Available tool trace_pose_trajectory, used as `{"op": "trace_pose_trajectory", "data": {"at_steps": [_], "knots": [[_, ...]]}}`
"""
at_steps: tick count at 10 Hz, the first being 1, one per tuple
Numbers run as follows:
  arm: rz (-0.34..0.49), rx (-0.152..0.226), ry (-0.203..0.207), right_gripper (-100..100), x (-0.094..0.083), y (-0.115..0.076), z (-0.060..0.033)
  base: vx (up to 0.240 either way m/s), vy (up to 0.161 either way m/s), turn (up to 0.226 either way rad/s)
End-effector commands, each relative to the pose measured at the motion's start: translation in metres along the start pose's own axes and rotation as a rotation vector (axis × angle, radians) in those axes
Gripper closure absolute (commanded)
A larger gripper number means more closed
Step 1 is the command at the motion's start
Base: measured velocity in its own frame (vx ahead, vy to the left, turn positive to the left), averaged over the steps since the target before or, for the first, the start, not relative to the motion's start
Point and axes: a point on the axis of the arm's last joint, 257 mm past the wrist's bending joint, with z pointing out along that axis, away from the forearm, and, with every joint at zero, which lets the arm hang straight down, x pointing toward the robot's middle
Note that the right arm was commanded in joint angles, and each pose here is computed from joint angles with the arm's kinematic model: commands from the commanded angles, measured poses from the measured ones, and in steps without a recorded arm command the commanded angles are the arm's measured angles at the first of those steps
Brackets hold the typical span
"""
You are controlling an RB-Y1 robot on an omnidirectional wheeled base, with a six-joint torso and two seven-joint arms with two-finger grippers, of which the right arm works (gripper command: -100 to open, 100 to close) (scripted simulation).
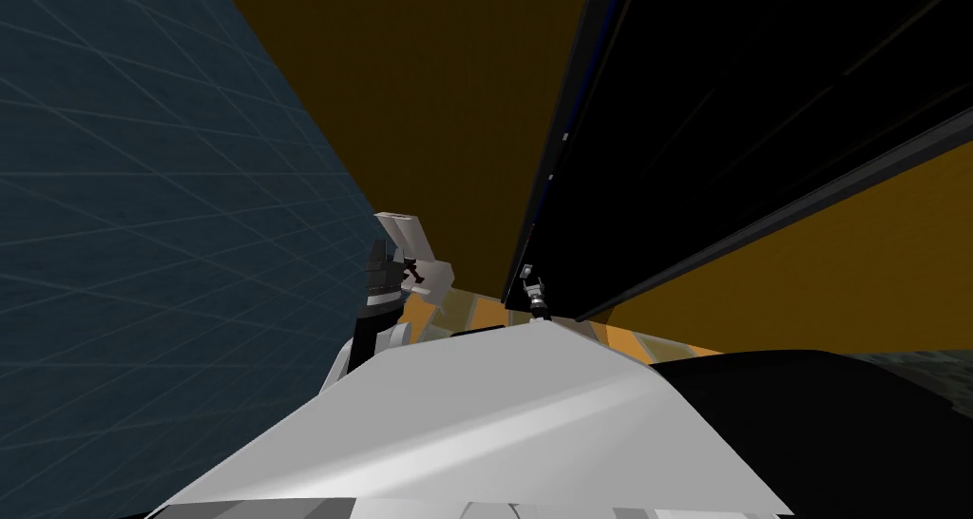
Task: Pull the door open
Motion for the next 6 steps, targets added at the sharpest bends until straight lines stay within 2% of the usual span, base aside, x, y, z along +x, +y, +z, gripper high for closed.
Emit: {"op": "trace_pose_trajectory", "data": {"at_steps": [1, 4, 5, 6], "knots": [[0.067, -0.003, -0.004, -100, 0.0015, -0.0027, 0.0015, -0.040, -0.013, 0.019], [0.177, -0.007, -0.010, -100, 0.0046, -0.0076, 0.0039, -0.055, -0.010, 0.023], [0.183, -0.007, -0.010, -100, 0.0046, -0.0076, 0.0039, -0.039, -0.009, 0.012], [0.238, -0.010, -0.013, -100, 0.0061, -0.0100, 0.0049, -0.042, -0.007, 0.019]]}}
